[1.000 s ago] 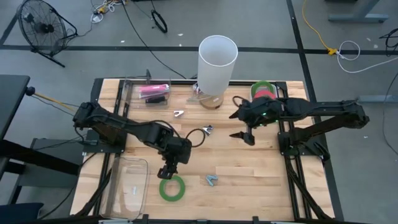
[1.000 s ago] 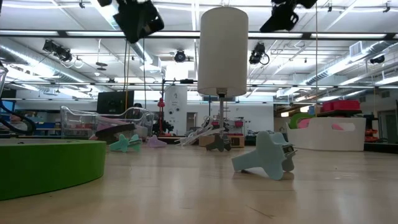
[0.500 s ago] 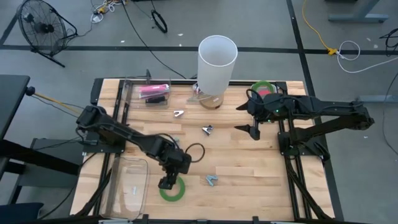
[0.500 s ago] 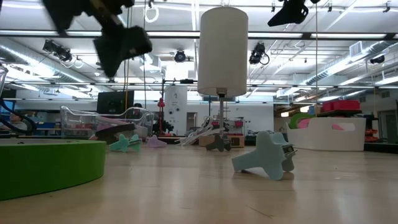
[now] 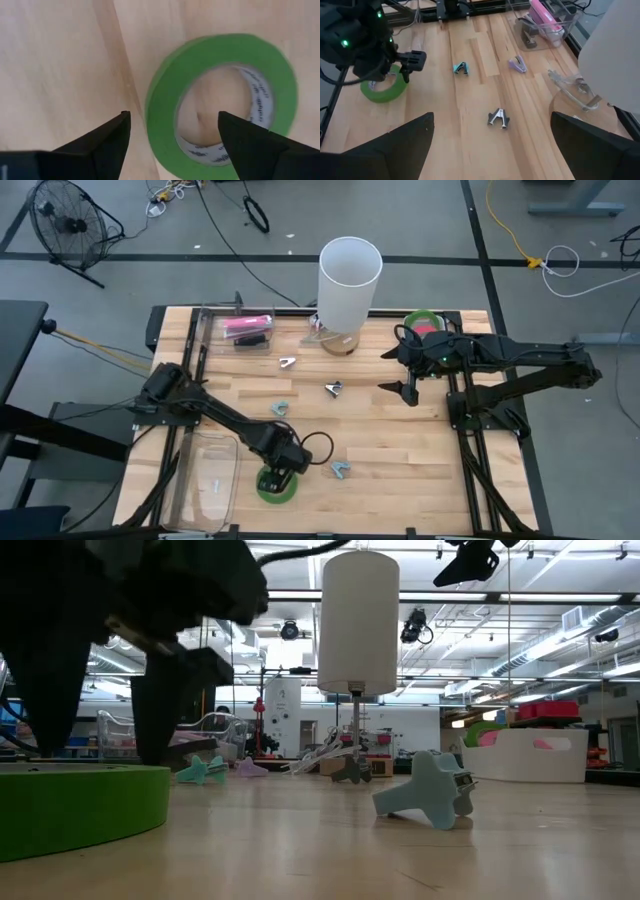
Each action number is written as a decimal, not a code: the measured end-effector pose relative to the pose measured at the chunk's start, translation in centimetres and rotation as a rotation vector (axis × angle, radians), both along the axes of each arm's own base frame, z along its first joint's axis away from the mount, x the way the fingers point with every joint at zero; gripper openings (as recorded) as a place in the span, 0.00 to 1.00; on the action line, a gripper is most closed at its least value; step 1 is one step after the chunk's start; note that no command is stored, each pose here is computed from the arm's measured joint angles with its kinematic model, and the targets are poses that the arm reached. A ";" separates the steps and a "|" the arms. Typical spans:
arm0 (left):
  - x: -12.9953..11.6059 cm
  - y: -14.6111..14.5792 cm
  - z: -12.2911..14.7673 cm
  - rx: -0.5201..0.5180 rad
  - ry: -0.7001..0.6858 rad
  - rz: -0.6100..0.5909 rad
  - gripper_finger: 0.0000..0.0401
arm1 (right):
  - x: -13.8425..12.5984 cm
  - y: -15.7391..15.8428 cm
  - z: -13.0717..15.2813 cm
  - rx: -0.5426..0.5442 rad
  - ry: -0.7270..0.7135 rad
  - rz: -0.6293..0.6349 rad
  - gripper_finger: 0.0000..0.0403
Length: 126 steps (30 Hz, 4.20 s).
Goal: Pick and place Stapler, Stapler remover, tape
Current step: Put the green tape into the white bin
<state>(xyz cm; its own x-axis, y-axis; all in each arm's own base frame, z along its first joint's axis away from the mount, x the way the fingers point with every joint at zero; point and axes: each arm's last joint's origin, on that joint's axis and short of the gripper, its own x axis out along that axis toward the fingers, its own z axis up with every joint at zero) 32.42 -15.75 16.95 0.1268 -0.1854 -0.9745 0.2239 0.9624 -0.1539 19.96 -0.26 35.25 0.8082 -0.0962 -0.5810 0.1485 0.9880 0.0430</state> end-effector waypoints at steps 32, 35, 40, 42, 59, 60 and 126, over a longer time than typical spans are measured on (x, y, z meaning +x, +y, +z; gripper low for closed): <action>1.2 -0.9 -1.0 0.028 0.046 -0.019 0.22 | 0.0 0.0 0.0 0.000 0.006 0.001 0.99; 1.5 -0.9 0.1 0.044 0.042 -0.084 0.22 | 0.0 0.0 0.0 -0.001 0.006 0.001 0.99; 2.1 0.1 2.4 0.147 0.056 -0.120 0.22 | -0.1 -0.1 0.0 -0.015 0.005 -0.017 0.99; 2.5 0.8 3.4 0.195 0.055 -0.130 0.22 | -0.1 -0.2 0.0 -0.038 0.005 -0.047 0.99; 6.6 10.8 15.2 0.501 -0.165 0.045 0.22 | -4.0 -0.4 2.3 -0.065 -0.137 -0.113 0.99; 6.7 11.4 16.0 0.500 -0.196 0.060 0.22 | -4.3 -0.4 2.5 -0.058 -0.148 -0.108 0.99; 9.5 20.9 30.2 0.274 -1.203 0.312 0.23 | -0.3 0.8 6.4 0.150 -0.628 0.253 0.43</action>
<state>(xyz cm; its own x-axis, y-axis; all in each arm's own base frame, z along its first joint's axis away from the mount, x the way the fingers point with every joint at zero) 41.96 5.10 47.18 0.9556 0.2005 -0.2158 -0.1578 0.9671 0.1996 19.68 0.56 41.62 0.9827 0.1847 0.0122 -0.1838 0.9656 0.1841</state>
